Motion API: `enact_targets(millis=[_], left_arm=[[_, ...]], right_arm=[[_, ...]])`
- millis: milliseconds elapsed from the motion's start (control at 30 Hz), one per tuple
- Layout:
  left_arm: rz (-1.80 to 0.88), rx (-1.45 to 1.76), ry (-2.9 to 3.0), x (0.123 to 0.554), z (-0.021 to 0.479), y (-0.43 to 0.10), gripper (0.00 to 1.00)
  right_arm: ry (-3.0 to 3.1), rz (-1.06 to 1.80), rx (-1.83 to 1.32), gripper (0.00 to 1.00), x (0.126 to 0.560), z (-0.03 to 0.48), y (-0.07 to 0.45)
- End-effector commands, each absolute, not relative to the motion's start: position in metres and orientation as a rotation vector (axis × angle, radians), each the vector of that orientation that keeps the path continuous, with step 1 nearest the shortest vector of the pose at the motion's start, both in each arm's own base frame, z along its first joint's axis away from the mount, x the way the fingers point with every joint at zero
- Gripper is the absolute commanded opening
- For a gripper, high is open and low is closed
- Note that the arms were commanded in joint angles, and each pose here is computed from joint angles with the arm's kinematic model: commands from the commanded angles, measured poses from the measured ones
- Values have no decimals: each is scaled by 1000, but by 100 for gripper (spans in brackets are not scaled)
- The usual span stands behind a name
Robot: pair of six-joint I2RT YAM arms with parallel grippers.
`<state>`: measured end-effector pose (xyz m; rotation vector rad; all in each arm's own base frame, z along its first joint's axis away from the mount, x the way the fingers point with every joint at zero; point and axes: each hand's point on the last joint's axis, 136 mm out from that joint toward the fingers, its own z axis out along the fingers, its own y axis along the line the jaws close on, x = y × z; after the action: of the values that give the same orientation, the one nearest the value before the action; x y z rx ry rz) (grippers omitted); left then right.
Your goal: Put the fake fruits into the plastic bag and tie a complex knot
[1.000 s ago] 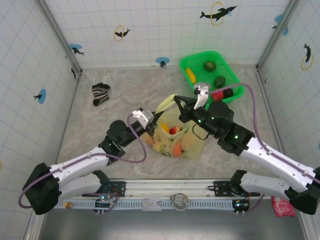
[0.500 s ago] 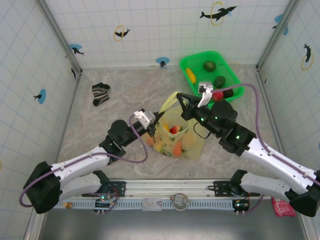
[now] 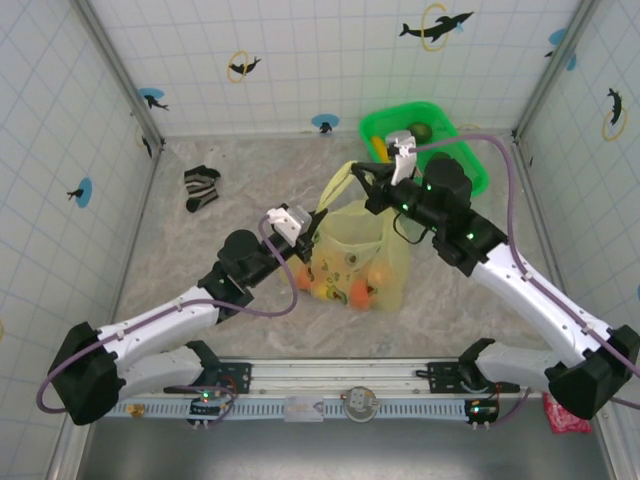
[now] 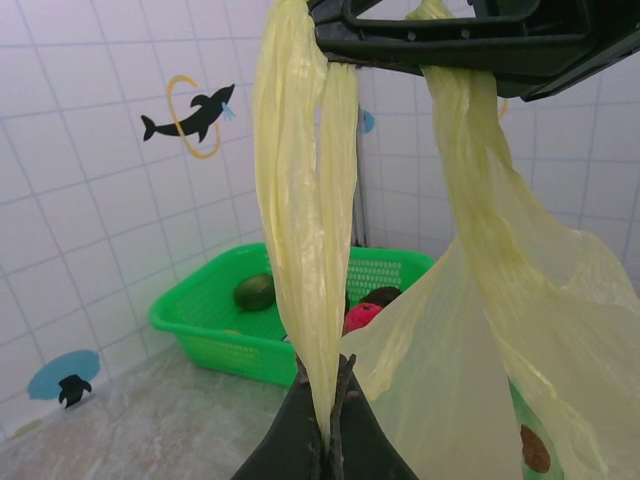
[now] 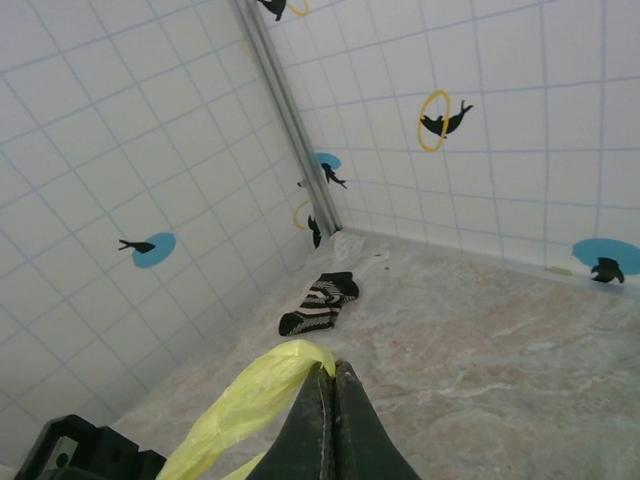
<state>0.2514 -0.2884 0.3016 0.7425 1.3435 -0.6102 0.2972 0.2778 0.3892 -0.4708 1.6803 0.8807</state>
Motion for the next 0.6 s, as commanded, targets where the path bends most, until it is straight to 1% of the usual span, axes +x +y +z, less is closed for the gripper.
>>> enact_targets(millis=[0,33,100,133,167,233,367,400,567], left_arm=[[-645,633,1373,255,309,-278,0],[-654,625,1391,255,306,-278,0],[-666,621,1424,256,300,-278,0],[-668,624,1443,257,296,-279,0],[-668,630,1460,257,293,-280,0],[-666,632,1499,258,286,-281,0],[-678,635,1554,259,278,-281,0],[-682,635,1562,258,277,-281,0],[-685,645,1568,257,273,-280,0]], right_arm=[[1551,901,-520,0,293,442,278],[1552,900,-540,6,293,441,280],[1538,886,-615,33,286,436,283],[1523,867,-638,44,281,434,280],[1502,847,-656,50,276,435,276],[1437,802,-680,60,263,435,264],[1298,677,-677,71,241,444,236],[1277,631,-689,72,237,442,229],[1231,464,-776,83,229,390,216]])
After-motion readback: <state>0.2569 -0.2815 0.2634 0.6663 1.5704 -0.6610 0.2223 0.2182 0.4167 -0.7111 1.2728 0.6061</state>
